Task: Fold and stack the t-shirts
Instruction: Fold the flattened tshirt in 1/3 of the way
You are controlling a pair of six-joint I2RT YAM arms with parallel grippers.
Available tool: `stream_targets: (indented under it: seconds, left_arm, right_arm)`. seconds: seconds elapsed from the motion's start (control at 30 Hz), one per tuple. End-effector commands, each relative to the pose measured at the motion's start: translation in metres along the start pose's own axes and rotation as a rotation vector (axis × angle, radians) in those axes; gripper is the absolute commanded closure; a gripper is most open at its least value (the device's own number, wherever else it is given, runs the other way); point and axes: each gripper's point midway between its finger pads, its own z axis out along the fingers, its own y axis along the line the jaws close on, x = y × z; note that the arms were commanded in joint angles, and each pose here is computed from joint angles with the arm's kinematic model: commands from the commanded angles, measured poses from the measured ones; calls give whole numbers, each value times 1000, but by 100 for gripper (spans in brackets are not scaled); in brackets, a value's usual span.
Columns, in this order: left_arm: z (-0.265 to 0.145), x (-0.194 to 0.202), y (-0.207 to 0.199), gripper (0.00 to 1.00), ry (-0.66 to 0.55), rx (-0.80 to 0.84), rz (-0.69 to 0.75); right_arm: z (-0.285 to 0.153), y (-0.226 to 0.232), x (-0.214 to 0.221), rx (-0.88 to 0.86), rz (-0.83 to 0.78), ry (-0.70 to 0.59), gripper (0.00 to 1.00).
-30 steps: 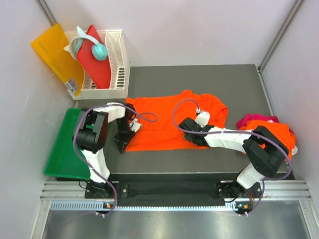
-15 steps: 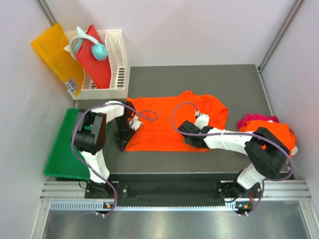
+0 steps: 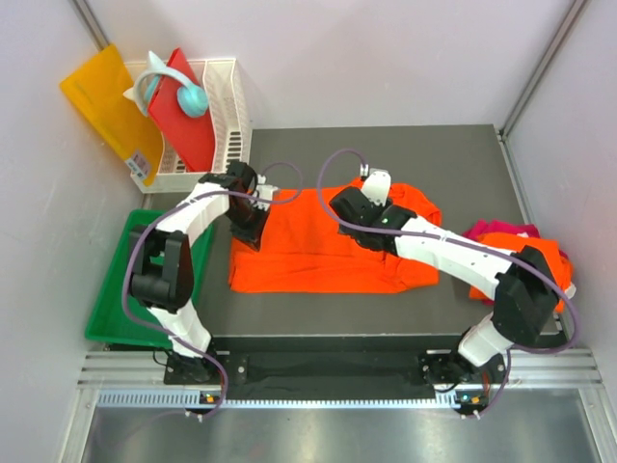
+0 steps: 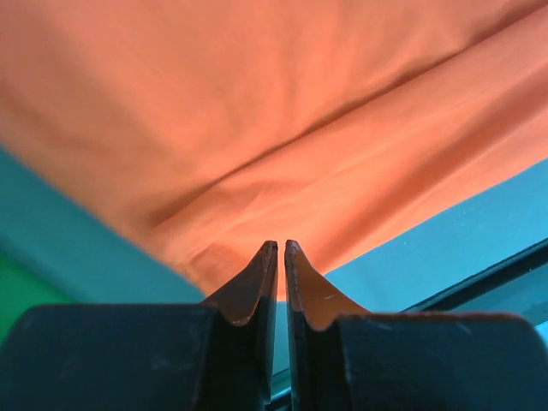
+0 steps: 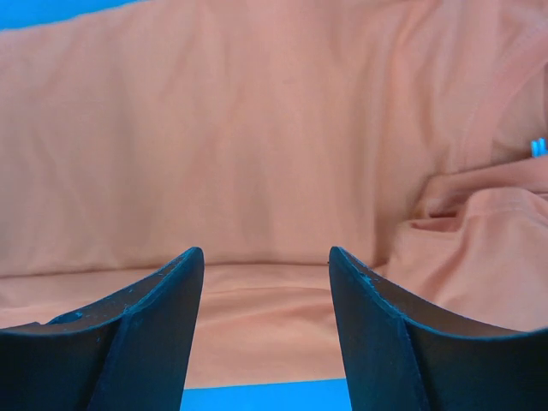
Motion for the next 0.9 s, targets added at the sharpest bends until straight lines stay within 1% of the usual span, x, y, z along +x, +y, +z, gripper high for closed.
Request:
stream_targets:
  seconds: [0.0, 0.13, 0.27, 0.4, 0.43, 0.53, 0.67, 0.87]
  left_arm:
    - [26, 14, -1, 87, 33, 34, -48]
    - [30, 18, 7, 85, 36, -7, -41]
    - [24, 14, 15, 82, 0, -51, -50]
    - [20, 8, 27, 78, -42, -105, -74]
    - [20, 6, 30, 75, -55, -123, -82]
    - [21, 11, 48, 70, -52, -189, -116]
    - [22, 17, 62, 66, -50, -210, -159]
    - [22, 22, 64, 65, -34, -209, -159]
  right_arm:
    - [1, -25, 9, 73, -66, 21, 39]
    - [-3, -32, 12, 79, -57, 24, 39]
    - [-6, -38, 14, 83, -48, 23, 39]
    - [-9, -41, 17, 81, -32, 26, 39]
    - [-9, -41, 17, 77, -21, 26, 39]
    - [-10, -48, 24, 89, -18, 33, 40]
    - [-11, -55, 29, 96, -10, 35, 40]
    - [-9, -59, 37, 104, -4, 48, 40]
